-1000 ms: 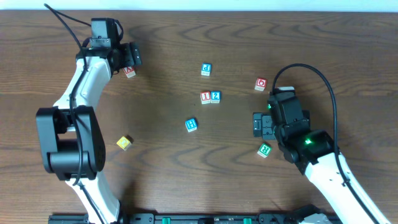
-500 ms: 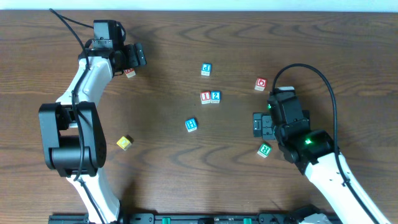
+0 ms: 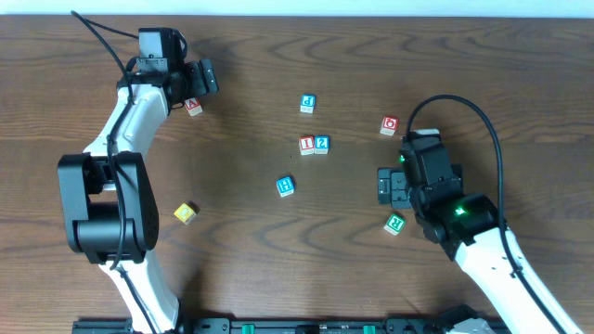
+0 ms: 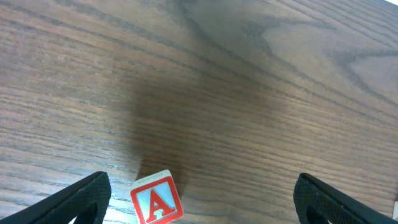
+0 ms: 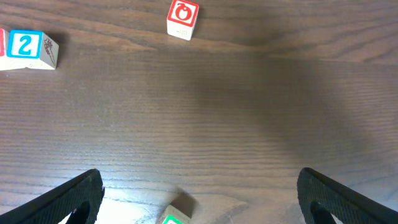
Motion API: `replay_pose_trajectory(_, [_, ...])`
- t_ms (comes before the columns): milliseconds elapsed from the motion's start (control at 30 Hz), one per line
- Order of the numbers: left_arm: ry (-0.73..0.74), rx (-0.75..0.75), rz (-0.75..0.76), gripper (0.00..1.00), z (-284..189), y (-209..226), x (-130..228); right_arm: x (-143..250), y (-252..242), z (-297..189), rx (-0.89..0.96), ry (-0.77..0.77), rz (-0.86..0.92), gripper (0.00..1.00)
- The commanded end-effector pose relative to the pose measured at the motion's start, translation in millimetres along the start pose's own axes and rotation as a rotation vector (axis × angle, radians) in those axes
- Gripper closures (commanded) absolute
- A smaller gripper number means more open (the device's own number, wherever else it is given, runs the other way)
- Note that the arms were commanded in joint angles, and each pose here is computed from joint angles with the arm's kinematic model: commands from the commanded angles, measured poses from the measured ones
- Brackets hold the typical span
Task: Spell out Ai2
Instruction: 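Reach the left gripper forward over the red-bordered A block, then lower the left gripper around the A block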
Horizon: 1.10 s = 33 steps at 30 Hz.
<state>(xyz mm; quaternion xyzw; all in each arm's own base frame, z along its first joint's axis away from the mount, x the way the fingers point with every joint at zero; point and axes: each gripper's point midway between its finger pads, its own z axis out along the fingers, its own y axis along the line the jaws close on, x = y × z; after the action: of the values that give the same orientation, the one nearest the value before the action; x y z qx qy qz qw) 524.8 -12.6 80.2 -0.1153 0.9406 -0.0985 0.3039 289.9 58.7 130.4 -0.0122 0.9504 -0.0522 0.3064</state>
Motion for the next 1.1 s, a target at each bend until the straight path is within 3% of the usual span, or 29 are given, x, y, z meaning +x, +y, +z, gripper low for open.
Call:
replay_pose_trajectory(0, [-0.016,-0.007,-0.046,0.03,-0.5,-0.1,-8.0,0.7,-3.6,1.0,0.011,0.001,0.022,0.01])
replay_pose_trajectory(300, [-0.018,-0.228,-0.299,0.0,-5.1,38.7,3.8,0.7,-3.6,1.0,0.011,0.001,0.021,0.01])
replay_pose_trajectory(400, [-0.008,-0.252,-0.292,0.0,-5.7,39.2,8.2,0.6,-3.6,1.0,0.011,0.001,0.022,0.01])
replay_pose_trajectory(433, [-0.004,-0.268,-0.287,0.07,-6.2,40.0,10.5,0.7,-3.6,1.0,0.011,0.001,0.021,0.01])
replay_pose_trajectory(633, [0.018,-0.276,-0.295,0.11,-6.0,33.6,18.8,0.7,-3.6,1.0,0.011,0.001,0.021,0.01])
replay_pose_trajectory(1067, [0.14,-0.252,-0.32,0.12,25.9,31.9,54.2,0.6,-3.6,1.0,0.011,0.001,0.022,0.01])
